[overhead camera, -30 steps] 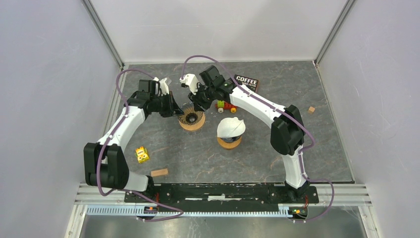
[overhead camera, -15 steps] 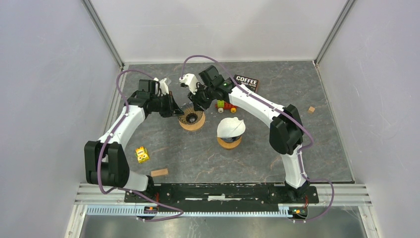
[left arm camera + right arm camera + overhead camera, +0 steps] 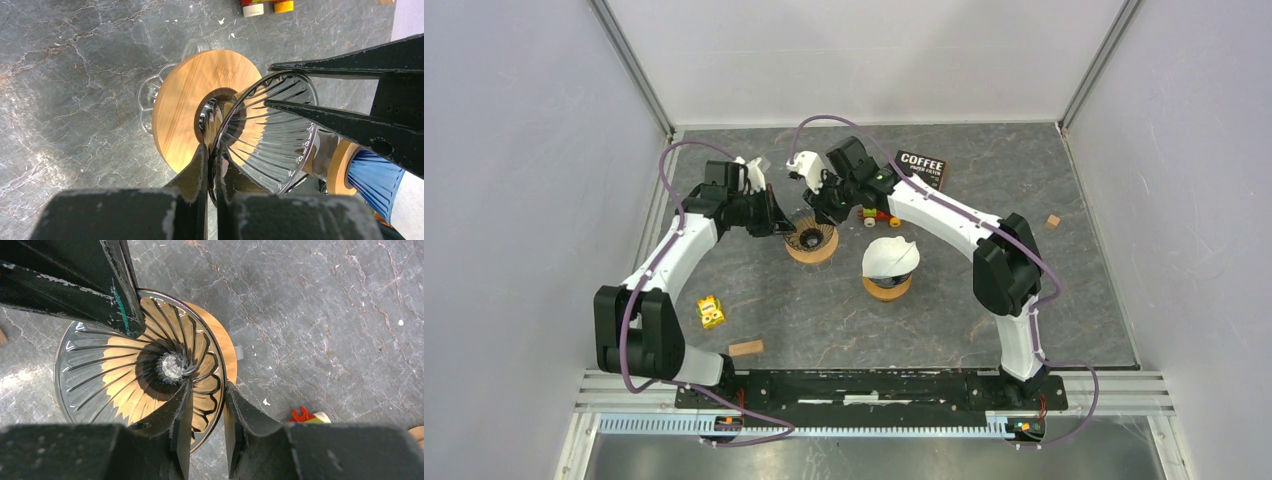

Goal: Place the coffee filter in the dripper
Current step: Place the coffee dripper in the dripper holder.

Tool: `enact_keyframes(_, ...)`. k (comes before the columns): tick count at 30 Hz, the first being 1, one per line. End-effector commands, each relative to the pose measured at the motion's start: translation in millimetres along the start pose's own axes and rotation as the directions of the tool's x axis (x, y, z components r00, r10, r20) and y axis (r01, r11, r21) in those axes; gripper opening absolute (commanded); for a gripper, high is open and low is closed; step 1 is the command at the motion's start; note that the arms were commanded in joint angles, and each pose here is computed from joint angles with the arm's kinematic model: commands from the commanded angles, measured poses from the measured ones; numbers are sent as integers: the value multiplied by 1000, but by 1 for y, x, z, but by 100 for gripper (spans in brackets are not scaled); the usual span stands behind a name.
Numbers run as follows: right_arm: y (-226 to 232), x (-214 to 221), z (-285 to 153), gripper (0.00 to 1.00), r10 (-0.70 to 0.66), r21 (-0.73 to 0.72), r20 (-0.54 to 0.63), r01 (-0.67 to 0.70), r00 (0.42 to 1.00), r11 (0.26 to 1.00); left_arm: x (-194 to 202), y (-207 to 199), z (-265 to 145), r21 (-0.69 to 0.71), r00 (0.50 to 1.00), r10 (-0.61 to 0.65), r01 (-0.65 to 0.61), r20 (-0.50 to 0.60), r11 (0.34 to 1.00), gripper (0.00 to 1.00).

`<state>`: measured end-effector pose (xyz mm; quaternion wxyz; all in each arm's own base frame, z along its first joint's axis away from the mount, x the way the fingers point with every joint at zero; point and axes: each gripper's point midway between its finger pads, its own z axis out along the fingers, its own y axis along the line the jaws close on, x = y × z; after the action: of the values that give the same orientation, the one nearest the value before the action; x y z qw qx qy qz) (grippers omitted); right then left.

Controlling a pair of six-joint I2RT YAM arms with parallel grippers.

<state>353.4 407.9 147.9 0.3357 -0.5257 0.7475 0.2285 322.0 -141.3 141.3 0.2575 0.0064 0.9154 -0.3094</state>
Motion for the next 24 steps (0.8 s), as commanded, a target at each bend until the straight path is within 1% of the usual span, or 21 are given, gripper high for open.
enact_keyframes(1,23,41,23,0,-70,-60,-101,64,992,996,35,38,18,-152,995,18,-33,-98,988,2)
enact_keyframes(19,25,49,34,0,-78,-72,-130,69,989,995,43,45,24,-170,993,16,-35,-114,985,2)
enact_keyframes(24,26,50,35,0,-83,-72,-134,74,987,995,48,46,26,-175,993,34,-54,-113,983,2)
